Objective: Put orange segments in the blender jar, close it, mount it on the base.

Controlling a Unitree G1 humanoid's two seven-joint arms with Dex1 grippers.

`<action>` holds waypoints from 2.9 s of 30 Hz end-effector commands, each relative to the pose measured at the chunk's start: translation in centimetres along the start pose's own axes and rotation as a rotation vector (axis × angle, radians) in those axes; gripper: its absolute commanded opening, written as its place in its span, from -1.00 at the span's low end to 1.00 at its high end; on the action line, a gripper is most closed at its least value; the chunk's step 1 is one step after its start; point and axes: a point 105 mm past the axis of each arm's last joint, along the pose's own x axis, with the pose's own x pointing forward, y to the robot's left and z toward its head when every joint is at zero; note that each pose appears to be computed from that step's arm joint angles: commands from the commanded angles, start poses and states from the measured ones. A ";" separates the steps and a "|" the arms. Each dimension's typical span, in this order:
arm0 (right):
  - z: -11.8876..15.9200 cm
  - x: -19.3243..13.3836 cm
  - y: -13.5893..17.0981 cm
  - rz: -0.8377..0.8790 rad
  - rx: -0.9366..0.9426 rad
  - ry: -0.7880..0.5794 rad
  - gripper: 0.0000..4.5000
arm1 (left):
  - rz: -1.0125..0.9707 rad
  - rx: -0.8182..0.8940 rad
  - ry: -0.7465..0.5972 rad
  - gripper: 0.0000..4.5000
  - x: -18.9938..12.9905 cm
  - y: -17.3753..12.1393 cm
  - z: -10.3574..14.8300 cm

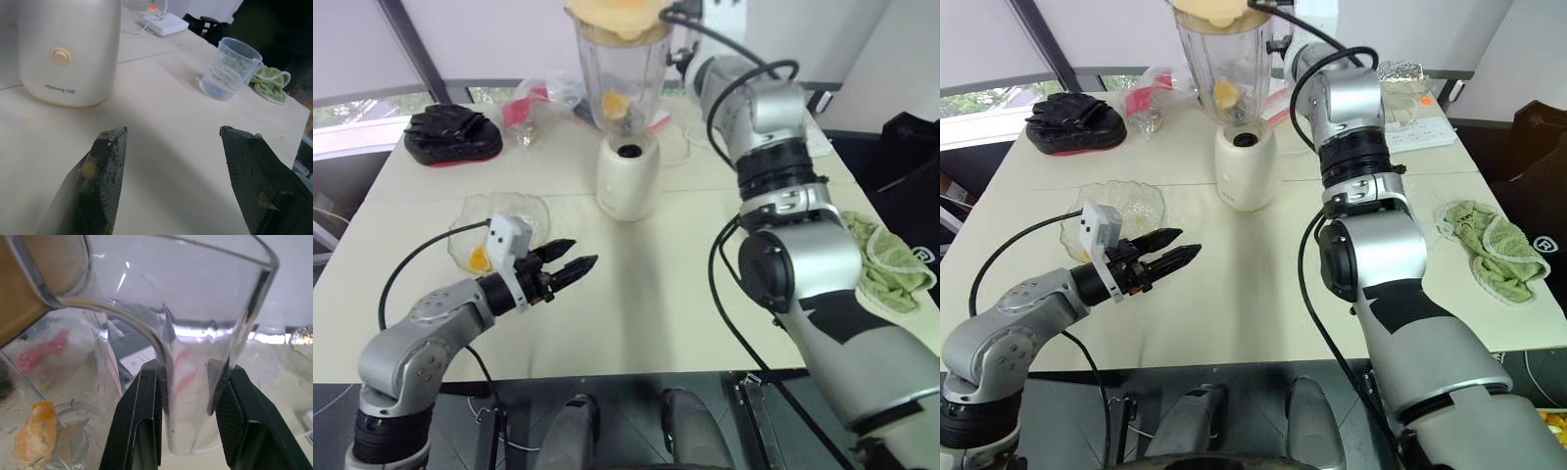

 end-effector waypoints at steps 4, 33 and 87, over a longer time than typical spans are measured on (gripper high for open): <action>4.4 -0.4 0.1 -0.015 -0.005 -0.148 -0.61 | 0.009 0.050 -0.052 0.38 -0.6 -0.7 1.5; 0.4 -3.2 1.4 -0.055 0.052 -0.031 -0.61 | -0.007 0.050 -0.046 0.38 0.4 0.4 1.0; -6.6 -13.0 -3.5 0.628 -0.240 -0.081 0.98 | 0.125 0.146 -0.076 0.38 -0.9 1.6 2.9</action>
